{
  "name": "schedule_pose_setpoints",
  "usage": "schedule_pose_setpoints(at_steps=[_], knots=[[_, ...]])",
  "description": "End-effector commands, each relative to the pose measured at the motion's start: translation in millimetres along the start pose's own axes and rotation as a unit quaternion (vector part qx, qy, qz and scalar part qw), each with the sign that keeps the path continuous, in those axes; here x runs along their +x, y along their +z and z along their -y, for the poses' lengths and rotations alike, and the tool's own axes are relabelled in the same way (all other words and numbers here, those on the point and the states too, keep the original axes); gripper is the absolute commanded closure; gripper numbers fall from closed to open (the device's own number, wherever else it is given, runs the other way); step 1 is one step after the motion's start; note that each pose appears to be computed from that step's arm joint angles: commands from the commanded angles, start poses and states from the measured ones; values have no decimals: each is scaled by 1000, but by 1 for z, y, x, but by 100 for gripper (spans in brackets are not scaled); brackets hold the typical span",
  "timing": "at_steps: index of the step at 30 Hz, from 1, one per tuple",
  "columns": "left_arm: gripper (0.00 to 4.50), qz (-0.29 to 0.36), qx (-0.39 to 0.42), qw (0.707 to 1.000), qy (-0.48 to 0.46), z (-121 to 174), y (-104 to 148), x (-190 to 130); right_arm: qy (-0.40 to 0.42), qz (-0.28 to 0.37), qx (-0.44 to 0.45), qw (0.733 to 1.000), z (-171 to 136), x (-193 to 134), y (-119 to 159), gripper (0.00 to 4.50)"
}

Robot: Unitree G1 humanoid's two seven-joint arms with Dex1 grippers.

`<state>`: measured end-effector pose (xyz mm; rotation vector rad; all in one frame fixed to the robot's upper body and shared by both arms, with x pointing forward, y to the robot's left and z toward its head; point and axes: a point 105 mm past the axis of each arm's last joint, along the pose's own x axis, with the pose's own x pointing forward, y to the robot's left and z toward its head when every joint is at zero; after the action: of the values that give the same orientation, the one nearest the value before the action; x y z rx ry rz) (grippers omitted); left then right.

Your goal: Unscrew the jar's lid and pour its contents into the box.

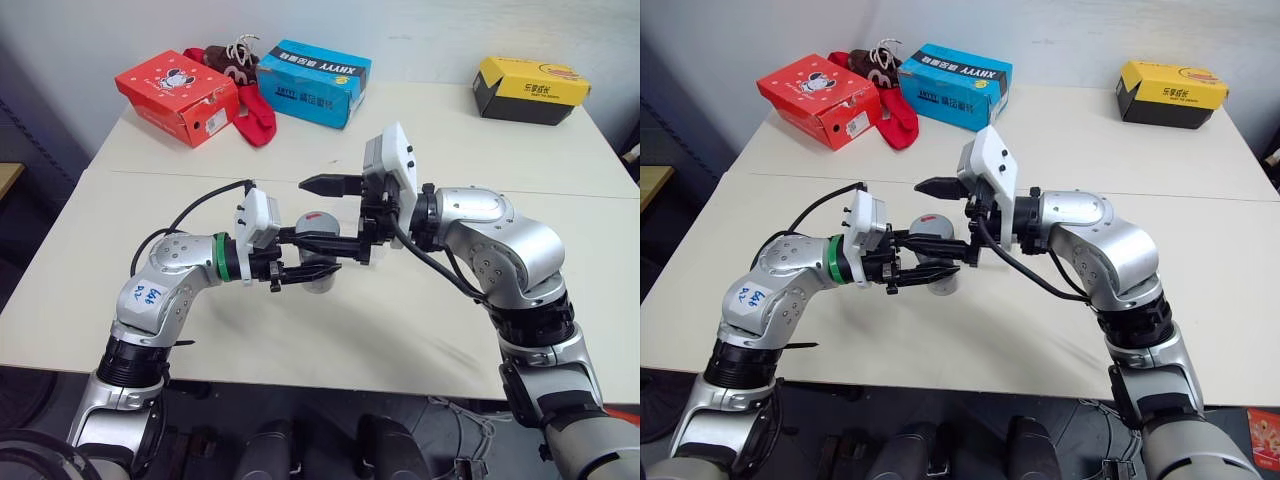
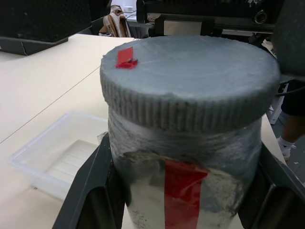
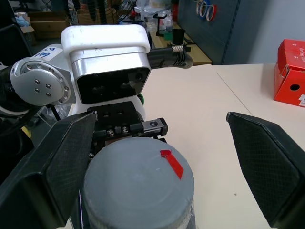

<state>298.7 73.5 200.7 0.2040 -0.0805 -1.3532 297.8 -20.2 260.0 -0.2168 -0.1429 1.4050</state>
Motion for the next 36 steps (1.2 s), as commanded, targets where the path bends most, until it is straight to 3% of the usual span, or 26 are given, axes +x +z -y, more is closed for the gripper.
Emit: schedule_pose_setpoints(at_steps=[1, 17, 36], knots=[[212, 21, 26, 999, -10, 5, 15, 0, 7, -3, -5, 1000, -2, -3, 2, 5], [212, 19, 27, 999, -17, 4, 15, 1, -36, -18, 1, 999, 17, -19, -8, 5], [212, 18, 28, 999, -10, 4, 14, -1, -27, -25, 35, 999, 12, -37, -16, 5]])
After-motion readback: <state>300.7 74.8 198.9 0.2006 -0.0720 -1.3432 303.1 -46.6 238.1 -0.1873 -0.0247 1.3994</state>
